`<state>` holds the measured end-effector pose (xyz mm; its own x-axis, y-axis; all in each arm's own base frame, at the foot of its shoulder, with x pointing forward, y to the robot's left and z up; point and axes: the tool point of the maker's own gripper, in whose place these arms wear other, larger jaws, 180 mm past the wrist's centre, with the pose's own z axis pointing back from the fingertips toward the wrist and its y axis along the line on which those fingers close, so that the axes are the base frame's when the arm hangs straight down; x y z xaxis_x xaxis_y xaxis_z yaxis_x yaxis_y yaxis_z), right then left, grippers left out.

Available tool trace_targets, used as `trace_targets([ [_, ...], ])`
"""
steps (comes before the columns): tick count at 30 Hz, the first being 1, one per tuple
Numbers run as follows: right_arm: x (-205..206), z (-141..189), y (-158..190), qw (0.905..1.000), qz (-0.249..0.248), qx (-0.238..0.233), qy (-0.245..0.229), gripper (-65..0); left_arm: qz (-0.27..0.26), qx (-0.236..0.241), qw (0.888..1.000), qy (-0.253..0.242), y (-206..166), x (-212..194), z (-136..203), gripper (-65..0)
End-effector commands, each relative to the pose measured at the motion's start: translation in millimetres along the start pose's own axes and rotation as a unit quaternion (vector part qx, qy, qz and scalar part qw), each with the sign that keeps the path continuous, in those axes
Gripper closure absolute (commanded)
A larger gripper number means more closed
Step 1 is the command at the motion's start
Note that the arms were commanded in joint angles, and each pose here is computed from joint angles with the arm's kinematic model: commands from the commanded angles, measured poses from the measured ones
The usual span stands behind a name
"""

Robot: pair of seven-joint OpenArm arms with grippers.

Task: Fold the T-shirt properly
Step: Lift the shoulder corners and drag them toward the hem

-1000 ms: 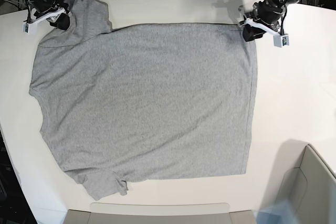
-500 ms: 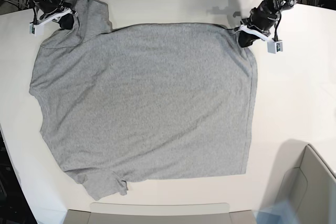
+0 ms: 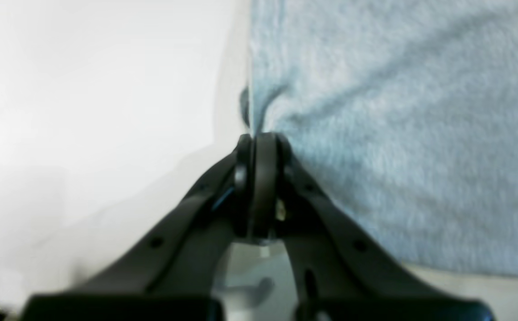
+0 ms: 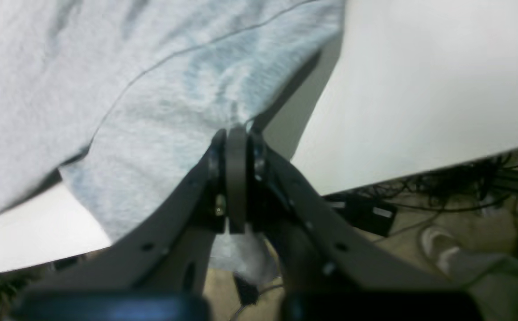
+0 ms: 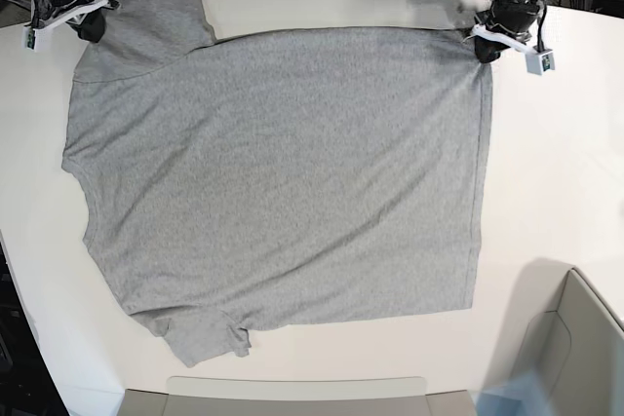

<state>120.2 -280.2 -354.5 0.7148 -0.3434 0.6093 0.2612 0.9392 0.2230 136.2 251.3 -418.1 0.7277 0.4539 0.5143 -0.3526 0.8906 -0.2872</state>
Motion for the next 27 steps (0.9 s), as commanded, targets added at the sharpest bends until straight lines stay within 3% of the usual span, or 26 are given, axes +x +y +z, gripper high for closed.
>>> trace_targets([
  [1,13.4,7.1,3.1,0.9997,0.002,0.009,-0.022,0.0,-0.012,0.007,1.0,-0.021,4.3,12.4,10.3,0.0],
  [5,18.9,15.2,8.2,0.9986,-0.026,0.033,-0.033,0.0,-0.025,0.013,0.998,-0.049,4.6,29.7,25.8,0.0],
  [13,37.2,5.8,19.8,0.9972,-0.021,0.052,-0.05,0.0,-0.025,0.002,0.998,-0.057,-5.6,49.8,19.1,0.0],
  [27,90.7,-26.0,37.1,0.9943,0.074,0.033,-0.07,0.0,-0.018,-0.032,0.995,-0.094,-37.3,113.6,4.8,0.0],
])
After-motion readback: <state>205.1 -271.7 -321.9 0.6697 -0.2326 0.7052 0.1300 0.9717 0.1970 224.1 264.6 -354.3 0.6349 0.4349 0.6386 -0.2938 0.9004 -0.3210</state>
